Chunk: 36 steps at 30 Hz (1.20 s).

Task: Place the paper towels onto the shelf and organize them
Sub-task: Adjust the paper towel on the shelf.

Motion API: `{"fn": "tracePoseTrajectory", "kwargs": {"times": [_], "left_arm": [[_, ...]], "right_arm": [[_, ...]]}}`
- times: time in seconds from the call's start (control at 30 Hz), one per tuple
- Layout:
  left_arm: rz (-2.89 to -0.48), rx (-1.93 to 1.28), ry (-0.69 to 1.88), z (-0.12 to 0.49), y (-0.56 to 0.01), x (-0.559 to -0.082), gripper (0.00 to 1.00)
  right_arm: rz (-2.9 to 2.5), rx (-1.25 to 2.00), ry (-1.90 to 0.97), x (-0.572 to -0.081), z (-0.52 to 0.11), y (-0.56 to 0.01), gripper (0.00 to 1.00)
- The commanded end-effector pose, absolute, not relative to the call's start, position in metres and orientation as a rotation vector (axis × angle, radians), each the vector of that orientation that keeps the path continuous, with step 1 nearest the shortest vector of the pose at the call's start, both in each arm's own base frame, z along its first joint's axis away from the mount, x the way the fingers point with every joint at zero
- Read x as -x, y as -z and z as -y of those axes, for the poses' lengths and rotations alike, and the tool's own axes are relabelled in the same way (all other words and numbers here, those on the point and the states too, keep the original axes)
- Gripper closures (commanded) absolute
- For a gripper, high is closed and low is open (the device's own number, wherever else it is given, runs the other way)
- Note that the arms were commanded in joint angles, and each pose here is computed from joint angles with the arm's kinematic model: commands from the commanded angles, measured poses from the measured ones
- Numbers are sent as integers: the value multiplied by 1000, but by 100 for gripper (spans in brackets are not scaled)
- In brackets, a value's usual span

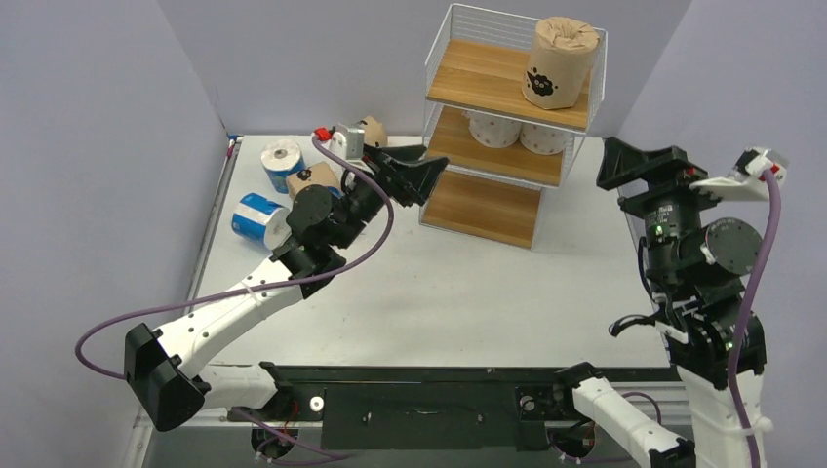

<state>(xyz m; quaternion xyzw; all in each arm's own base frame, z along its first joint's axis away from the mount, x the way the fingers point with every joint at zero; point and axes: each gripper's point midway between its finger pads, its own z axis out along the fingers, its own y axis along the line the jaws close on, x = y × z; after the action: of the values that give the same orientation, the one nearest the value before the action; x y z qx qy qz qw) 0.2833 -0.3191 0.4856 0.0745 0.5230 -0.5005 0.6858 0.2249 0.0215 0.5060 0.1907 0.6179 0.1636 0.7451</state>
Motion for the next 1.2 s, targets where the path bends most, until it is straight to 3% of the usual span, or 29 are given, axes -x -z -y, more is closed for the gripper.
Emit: {"fn": "tracePoseTrajectory", "kwargs": {"times": [0.0,0.2,0.57,1.17], "left_arm": [[-1327,-91,1109,310,-434,-281,39],[-1427,-30,1066,282,-391,-266,38],[-1497,58,971,221,-342,-233,38],[-1518,75,947,200,-322,-219,38]], "right_arm": [[-1333,-403,-363,-254,-34,-535,20],[-1362,-330,-444,-282,-69,-561,26],[-1515,-336,-294,-344,-99,-530,57],[-1573,-362,-126,-407,-127,-507,57]]}}
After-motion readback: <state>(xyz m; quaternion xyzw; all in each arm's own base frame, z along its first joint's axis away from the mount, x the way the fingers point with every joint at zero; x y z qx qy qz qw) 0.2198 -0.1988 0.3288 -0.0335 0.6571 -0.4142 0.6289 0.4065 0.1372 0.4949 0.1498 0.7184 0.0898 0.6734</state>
